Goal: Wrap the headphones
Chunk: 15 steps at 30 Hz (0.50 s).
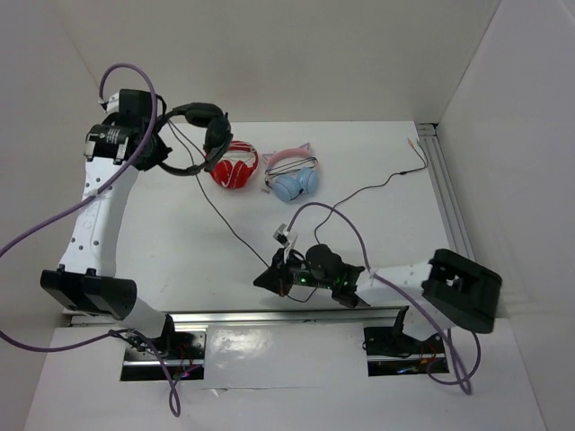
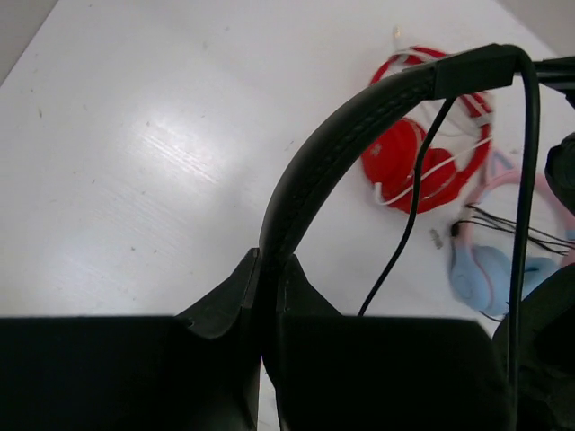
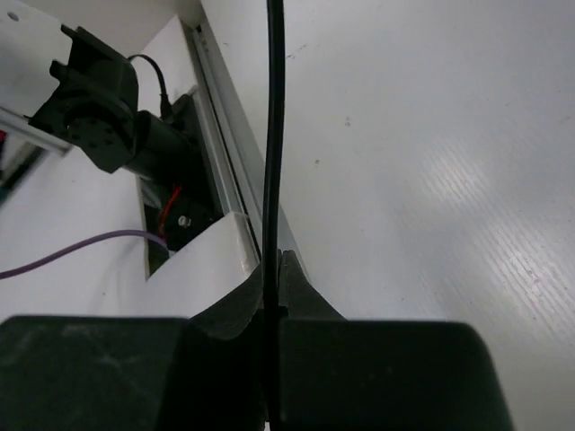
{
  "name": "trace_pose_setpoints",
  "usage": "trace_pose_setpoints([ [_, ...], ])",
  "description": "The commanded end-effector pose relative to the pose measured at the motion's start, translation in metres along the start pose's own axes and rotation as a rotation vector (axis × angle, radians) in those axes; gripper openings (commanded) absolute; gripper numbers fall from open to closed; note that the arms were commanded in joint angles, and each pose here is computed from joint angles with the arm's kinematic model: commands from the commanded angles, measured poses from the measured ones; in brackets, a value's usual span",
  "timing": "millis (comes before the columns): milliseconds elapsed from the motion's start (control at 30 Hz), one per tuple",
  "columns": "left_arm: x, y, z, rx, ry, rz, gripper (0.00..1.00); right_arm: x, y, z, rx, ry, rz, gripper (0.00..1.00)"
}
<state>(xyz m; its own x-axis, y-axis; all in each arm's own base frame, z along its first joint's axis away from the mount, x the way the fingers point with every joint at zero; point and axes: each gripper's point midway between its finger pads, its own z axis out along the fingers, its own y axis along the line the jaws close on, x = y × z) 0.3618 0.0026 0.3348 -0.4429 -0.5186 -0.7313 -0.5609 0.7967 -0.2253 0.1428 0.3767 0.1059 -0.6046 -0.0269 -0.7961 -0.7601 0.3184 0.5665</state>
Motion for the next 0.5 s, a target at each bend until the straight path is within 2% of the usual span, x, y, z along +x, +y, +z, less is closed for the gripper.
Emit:
trace_pose_setpoints([
  [0, -0.007, 0.001, 0.008, 0.018, -0.056, -0.016, 0.0, -0.031, 0.01, -0.012, 0.165, -0.058, -0.117, 0.0],
  [33, -0.002, 0.001, 0.013, 0.011, -0.048, -0.011, 0.0, -0.032, 0.025, -0.014, 0.16, -0.052, -0.146, 0.0],
  [100, 0.01, 0.015, 0.028, -0.053, -0.029, 0.005, 0.0, -0.064, 0.053, -0.021, 0.158, -0.113, -0.167, 0.0],
  [167, 0.027, 0.025, 0.044, -0.114, -0.002, 0.039, 0.0, -0.066, 0.072, -0.028, 0.157, -0.08, -0.204, 0.0],
  [200, 0.035, 0.029, 0.052, -0.141, 0.017, 0.055, 0.0, -0.091, 0.09, -0.034, 0.153, -0.137, -0.225, 0.0],
  [267, 0.051, 0.032, 0.062, -0.164, 0.058, 0.096, 0.0, -0.091, 0.103, -0.04, 0.167, -0.095, -0.267, 0.0],
  [300, 0.065, 0.035, 0.069, -0.188, 0.083, 0.129, 0.0, -0.116, 0.117, -0.045, 0.162, -0.137, -0.276, 0.0],
  [367, 0.079, 0.032, 0.072, -0.19, 0.096, 0.159, 0.0, -0.128, 0.112, -0.053, 0.228, -0.125, -0.319, 0.0],
  [400, 0.097, 0.029, 0.072, -0.195, 0.112, 0.214, 0.0, -0.15, 0.125, -0.058, 0.223, -0.164, -0.326, 0.0],
  [467, 0.105, 0.03, 0.07, -0.232, 0.084, 0.276, 0.0, -0.16, 0.119, -0.061, 0.296, -0.14, -0.369, 0.0],
])
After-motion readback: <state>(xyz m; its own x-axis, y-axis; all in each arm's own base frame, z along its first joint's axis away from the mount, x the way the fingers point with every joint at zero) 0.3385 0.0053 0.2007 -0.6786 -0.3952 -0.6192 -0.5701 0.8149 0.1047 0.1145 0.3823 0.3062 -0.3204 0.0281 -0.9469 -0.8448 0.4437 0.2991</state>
